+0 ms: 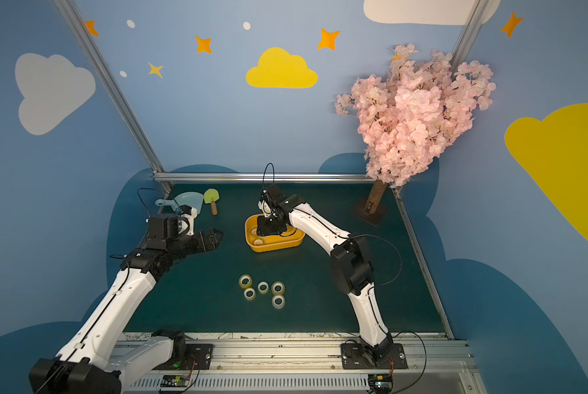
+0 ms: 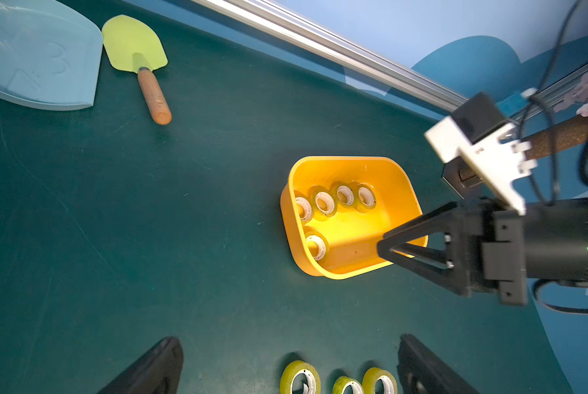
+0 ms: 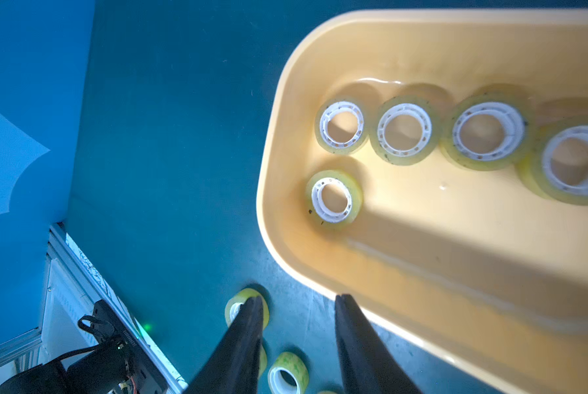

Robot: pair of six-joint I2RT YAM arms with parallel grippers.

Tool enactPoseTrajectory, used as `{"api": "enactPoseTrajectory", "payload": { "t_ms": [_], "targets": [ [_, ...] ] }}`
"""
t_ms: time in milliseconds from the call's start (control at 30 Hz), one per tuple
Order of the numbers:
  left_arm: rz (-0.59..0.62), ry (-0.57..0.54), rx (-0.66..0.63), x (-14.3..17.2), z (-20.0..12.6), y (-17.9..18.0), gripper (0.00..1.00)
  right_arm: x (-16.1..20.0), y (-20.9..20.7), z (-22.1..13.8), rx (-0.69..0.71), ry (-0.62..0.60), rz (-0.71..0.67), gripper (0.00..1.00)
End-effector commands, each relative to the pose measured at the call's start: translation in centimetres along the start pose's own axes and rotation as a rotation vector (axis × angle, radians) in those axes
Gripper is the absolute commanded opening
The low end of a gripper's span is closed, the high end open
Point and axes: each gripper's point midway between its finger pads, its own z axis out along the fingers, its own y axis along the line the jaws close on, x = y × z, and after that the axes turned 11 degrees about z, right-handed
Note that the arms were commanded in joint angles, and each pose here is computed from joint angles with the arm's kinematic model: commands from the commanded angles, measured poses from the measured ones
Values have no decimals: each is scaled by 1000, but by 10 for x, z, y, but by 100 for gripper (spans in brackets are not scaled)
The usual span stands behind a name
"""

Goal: Put the transparent tape into the storage box
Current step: Place the tape in the storage box, then adjust the tape at the center of the board.

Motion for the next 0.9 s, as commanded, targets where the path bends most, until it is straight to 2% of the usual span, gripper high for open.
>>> {"api": "enactPoseTrajectory", "payload": {
  "t_ms": [0,467,867],
  "targets": [
    [13,-12,20,1,-4,-5,100,12,-8,-20,59,-14,-21,42],
    [24,-20,2,1,-5,-3,100,67,-19,-67,66,-76,-100,43],
    [28,-14,-15,2,-3,0,100,130,-46,-60,13,-75,-58,44]
  ]
}}
